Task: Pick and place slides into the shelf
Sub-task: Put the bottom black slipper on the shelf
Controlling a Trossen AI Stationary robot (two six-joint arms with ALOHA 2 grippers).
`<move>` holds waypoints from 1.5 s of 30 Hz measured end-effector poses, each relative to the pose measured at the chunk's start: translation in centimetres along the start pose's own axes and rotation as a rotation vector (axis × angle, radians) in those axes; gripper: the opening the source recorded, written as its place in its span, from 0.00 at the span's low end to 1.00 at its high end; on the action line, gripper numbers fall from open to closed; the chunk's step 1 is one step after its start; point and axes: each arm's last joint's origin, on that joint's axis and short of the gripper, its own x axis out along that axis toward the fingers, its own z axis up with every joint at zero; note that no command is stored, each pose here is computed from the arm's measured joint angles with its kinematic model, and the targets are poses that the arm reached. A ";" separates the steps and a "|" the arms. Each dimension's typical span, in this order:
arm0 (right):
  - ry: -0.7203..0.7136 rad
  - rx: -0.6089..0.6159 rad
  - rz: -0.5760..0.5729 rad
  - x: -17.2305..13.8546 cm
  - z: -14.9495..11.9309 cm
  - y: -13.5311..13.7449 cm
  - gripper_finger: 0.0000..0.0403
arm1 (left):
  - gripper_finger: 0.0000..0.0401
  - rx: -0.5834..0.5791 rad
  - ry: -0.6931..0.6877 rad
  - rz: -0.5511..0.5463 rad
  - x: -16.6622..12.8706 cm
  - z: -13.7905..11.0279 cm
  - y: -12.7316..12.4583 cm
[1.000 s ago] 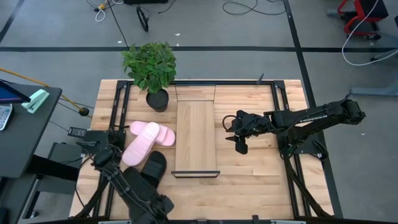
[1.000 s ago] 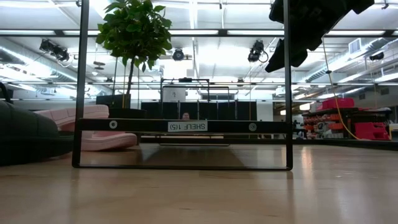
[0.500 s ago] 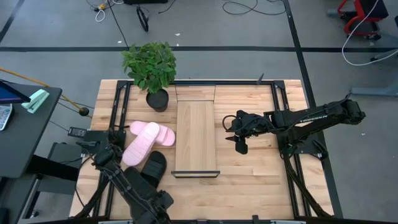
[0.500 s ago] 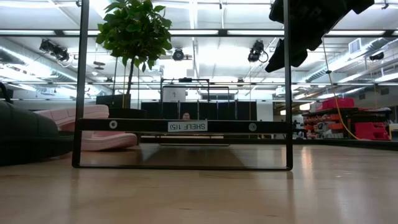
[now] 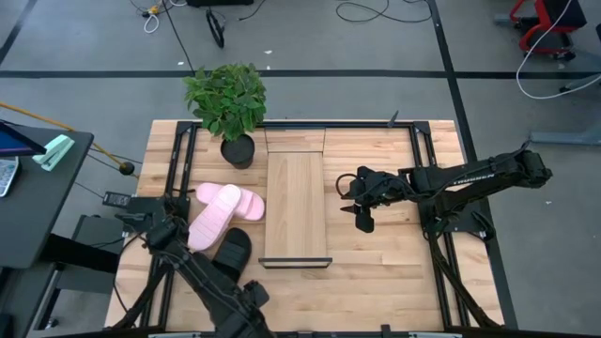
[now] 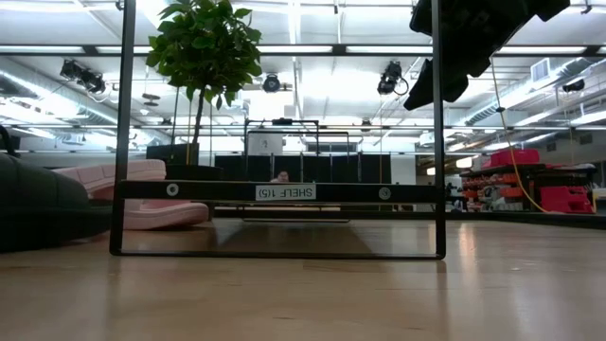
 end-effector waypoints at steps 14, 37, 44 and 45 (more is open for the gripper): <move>0.000 0.000 0.000 0.0 0.0 0.0 0.43 | 0.32 0.005 0.095 0.090 2.0 -0.1 0.6; 0.000 0.000 0.000 0.0 0.0 0.0 0.43 | 0.04 0.099 0.425 0.008 1.3 -3.3 0.4; -0.003 0.000 0.000 0.0 0.0 0.0 0.43 | 0.02 0.076 0.186 -0.019 -1.4 -3.2 1.8; -0.003 0.000 0.000 0.0 0.0 0.0 0.43 | 0.03 0.066 0.129 -0.027 -2.0 -3.1 2.2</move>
